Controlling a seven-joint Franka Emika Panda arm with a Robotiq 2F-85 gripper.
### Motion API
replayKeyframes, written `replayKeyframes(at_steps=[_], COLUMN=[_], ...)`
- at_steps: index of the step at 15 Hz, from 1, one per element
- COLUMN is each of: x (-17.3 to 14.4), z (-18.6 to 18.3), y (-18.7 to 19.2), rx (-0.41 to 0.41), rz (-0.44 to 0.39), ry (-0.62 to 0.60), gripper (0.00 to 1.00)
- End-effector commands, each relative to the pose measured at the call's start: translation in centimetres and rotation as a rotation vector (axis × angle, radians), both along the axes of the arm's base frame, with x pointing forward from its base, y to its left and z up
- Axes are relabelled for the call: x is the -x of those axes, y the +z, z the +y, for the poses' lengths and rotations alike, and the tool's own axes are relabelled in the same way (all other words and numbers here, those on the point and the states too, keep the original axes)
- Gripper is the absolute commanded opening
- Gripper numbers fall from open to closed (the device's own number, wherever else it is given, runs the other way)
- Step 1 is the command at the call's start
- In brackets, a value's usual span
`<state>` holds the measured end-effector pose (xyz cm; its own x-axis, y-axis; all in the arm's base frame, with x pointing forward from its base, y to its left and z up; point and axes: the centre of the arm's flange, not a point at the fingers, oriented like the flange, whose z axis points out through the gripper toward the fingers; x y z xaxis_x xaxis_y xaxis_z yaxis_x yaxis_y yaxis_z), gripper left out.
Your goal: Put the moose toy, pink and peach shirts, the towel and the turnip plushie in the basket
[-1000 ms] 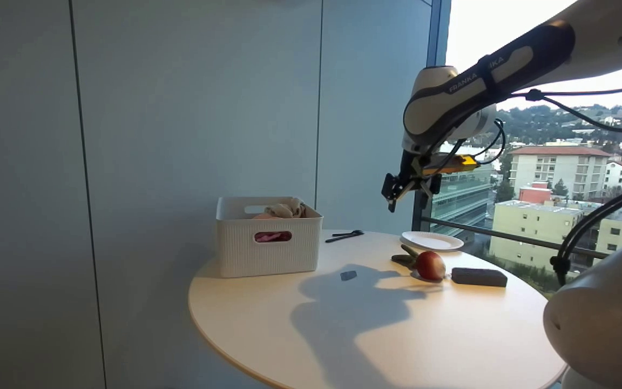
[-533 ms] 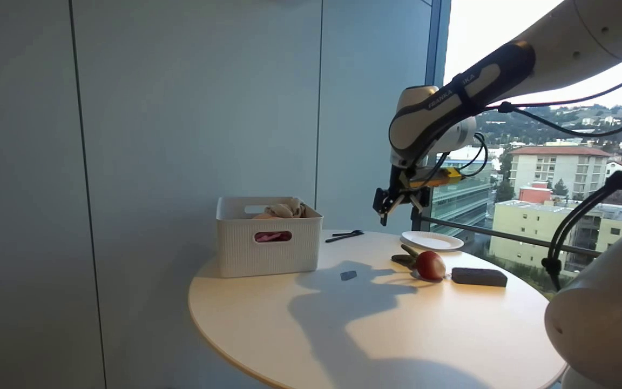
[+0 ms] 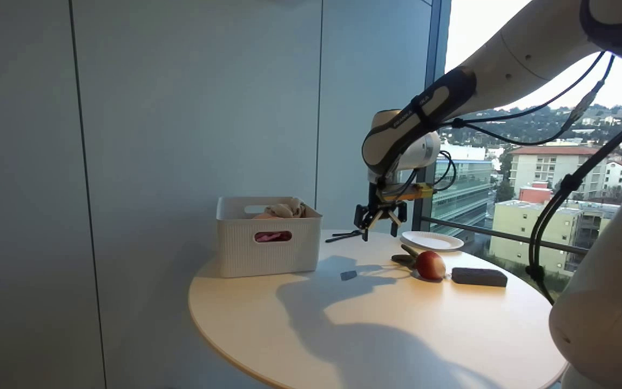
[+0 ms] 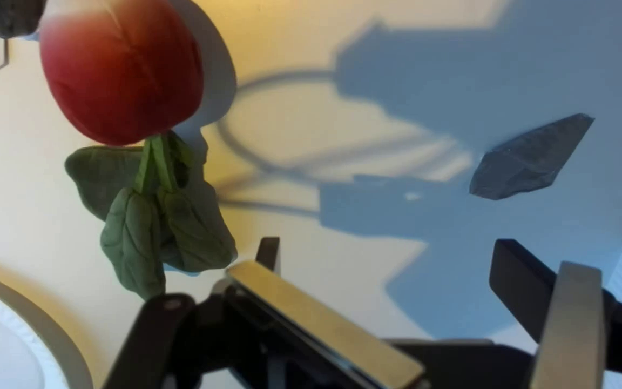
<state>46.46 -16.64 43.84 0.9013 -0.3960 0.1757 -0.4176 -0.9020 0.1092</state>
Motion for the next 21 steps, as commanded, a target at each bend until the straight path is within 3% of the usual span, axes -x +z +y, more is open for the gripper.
replayKeyframes(at_steps=[1, 6, 9, 14, 15, 17, 21], x=[-2.7, -4.0, -4.8, -6.0, -6.7, -7.2, -8.1], z=[-2.1, -4.6, -6.1, -8.0, -8.3, -8.6, -9.5], y=[-0.6, -2.6, -2.9, -3.1, -2.4, -1.7, -1.2], rx=[0.037, 0.067, 0.155, 0.23, 0.226, 0.229, 0.224], rz=[0.016, 0.046, 0.025, 0.01, 0.001, -0.028, -0.04], ry=[-0.044, -0.083, -0.125, -0.168, -0.175, -0.172, -0.203], gripper=[1.0, 1.0, 1.0, 1.0, 0.75, 0.66, 0.33])
